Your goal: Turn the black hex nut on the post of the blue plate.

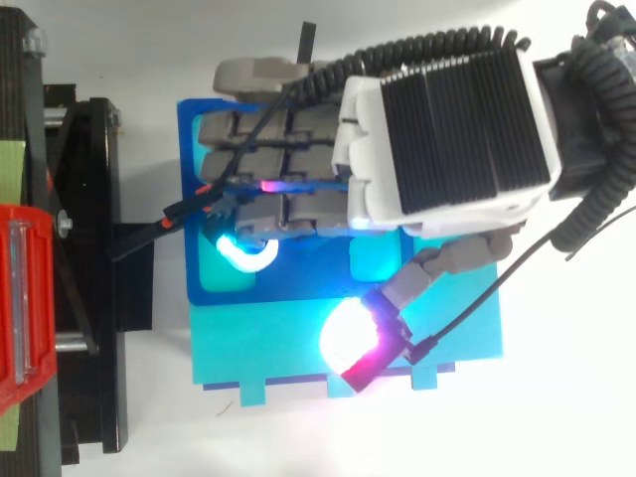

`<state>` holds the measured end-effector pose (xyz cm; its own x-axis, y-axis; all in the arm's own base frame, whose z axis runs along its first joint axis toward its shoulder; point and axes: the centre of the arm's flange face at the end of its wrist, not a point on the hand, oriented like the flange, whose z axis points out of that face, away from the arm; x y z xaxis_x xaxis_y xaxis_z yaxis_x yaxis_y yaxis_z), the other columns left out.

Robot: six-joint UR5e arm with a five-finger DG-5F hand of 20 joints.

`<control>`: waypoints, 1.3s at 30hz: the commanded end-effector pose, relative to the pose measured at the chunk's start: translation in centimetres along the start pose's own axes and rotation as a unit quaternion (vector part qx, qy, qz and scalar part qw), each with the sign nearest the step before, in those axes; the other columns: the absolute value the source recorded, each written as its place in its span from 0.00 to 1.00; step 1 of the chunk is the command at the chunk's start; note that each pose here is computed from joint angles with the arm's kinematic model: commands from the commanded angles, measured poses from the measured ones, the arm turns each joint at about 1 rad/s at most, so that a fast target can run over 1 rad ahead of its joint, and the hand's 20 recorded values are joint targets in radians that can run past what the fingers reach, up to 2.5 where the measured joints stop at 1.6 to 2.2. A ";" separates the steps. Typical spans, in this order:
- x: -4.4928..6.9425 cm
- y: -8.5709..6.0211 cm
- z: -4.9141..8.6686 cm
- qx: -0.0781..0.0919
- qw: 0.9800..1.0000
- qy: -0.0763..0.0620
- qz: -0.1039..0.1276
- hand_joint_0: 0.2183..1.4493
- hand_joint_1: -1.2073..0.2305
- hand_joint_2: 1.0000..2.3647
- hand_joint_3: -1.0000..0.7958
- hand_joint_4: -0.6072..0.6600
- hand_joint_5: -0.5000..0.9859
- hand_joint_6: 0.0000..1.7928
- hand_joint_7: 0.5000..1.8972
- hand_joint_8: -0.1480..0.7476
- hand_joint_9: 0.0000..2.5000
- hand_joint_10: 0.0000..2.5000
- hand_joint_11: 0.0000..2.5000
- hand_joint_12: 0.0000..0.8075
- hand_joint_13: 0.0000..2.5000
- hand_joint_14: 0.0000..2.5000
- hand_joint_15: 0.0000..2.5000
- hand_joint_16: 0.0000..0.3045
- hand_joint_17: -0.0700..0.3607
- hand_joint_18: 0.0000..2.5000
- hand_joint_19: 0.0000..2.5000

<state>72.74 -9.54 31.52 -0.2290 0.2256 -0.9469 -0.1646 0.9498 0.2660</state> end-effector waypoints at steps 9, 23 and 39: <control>0.2 0.5 0.1 -0.002 1.000 0.003 0.000 0.21 0.56 0.00 0.28 0.68 0.22 0.28 0.28 0.50 0.15 0.00 0.00 0.49 0.04 0.00 0.00 0.17 0.43 0.00 0.07; 0.0 -0.9 -0.5 0.004 1.000 0.007 -0.019 0.21 0.56 0.00 0.28 0.68 0.22 0.28 0.29 0.50 0.15 0.00 0.00 0.48 0.05 0.00 0.00 0.16 0.42 0.00 0.07; -0.3 -2.0 -0.9 0.009 0.999 0.002 -0.040 0.21 0.56 0.00 0.28 0.68 0.22 0.28 0.29 0.50 0.15 0.00 0.00 0.48 0.05 0.00 0.00 0.16 0.42 0.00 0.07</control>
<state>72.30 -11.41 31.41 -0.2210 0.1506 -0.9636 -0.1680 0.9674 0.1898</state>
